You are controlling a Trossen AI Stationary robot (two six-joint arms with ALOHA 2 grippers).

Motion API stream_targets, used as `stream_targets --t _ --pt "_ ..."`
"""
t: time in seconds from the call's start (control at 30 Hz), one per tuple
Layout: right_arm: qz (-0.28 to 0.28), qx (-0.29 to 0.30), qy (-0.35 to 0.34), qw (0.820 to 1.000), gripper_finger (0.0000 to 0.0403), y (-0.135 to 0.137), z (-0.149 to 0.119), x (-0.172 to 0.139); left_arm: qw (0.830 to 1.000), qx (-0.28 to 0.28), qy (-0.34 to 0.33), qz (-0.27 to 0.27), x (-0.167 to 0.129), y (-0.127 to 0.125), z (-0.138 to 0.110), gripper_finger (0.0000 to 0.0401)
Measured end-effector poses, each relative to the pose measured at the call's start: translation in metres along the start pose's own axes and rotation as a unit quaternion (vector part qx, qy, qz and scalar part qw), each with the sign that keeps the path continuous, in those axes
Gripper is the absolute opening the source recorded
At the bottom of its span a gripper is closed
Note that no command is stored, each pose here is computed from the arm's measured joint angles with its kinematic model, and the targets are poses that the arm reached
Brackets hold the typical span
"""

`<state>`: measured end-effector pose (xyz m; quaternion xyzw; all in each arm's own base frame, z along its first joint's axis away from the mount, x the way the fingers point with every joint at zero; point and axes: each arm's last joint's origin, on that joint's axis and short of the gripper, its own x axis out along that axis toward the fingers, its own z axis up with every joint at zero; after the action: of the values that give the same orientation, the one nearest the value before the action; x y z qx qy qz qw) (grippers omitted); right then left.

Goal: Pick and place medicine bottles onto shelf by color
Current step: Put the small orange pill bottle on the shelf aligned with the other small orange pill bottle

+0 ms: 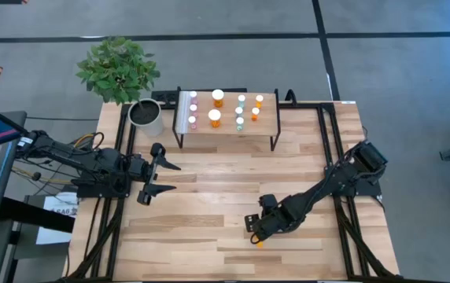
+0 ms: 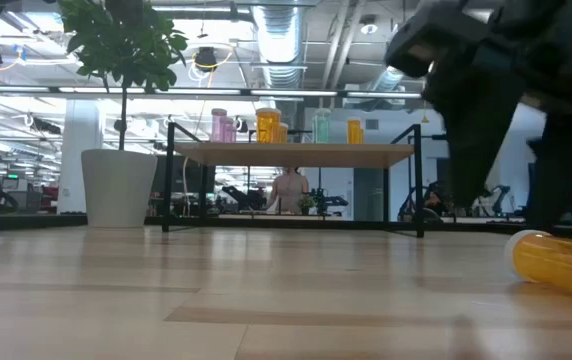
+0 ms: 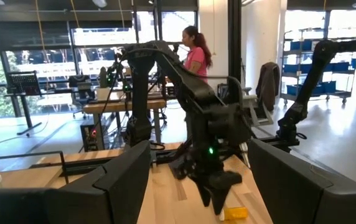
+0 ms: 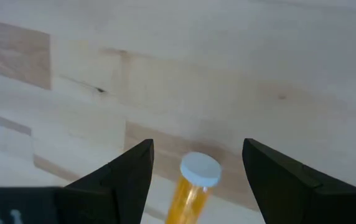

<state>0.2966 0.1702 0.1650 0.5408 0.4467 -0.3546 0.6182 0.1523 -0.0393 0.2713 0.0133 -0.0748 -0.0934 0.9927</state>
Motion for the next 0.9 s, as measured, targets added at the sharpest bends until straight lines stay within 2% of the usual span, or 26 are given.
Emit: stream_targets --t 0.2,0.43,0.67,0.9 --pt "0.003 -0.002 0.014 1.0 0.027 0.002 -0.007 0.024 1.0 0.004 0.006 0.0 0.0 0.0 -0.001 0.0258" --pt "-0.004 -0.002 0.029 1.0 0.027 0.004 -0.011 0.029 1.0 0.004 0.007 0.004 0.003 0.0 -0.002 0.0258" --pt "-0.011 -0.02 0.033 0.999 0.027 0.002 -0.009 0.015 1.0 0.004 0.009 0.005 0.004 0.0 -0.003 0.0258" --pt "0.059 -0.101 0.022 0.993 0.027 0.029 -0.013 -0.009 1.0 0.004 0.009 0.007 0.004 0.0 -0.003 0.0258"
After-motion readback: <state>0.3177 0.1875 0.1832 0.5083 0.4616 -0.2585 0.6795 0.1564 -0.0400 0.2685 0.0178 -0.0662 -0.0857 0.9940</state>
